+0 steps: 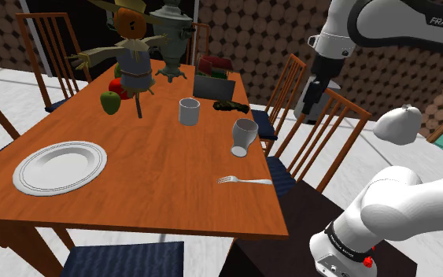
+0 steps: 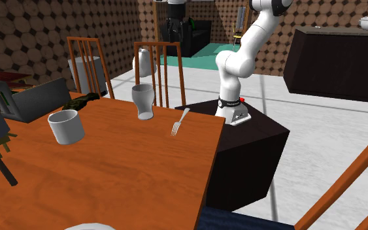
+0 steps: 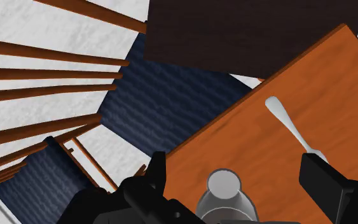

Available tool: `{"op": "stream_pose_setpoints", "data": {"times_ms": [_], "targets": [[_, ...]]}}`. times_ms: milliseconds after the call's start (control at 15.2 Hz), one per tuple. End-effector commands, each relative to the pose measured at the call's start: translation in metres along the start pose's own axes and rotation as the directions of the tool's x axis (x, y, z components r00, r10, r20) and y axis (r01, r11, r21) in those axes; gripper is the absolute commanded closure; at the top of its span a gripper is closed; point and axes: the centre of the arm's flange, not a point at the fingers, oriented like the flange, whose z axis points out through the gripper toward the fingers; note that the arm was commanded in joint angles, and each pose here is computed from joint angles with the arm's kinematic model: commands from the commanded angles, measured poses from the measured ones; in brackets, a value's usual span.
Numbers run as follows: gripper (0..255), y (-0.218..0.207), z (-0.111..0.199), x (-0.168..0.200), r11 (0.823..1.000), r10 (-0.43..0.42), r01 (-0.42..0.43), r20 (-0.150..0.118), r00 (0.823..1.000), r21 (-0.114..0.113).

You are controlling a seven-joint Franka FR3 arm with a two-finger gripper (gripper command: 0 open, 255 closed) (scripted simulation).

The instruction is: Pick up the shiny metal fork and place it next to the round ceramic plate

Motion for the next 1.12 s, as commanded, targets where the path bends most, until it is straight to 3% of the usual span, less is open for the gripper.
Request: {"op": "stream_pose_setpoints", "data": {"times_ms": [0, 528, 1056], "targets": [[0, 0.000, 0.000, 0.000, 1.000, 0.000, 0.000, 0.000, 1.000, 0.000], [0, -0.061, 0.079, 0.024, 0.995, -0.102, 0.102, -0.069, 0.992, 0.001], [0, -0.124, 0.155, 0.047, 0.979, -0.202, 0.204, -0.137, 0.970, -0.004]]}}
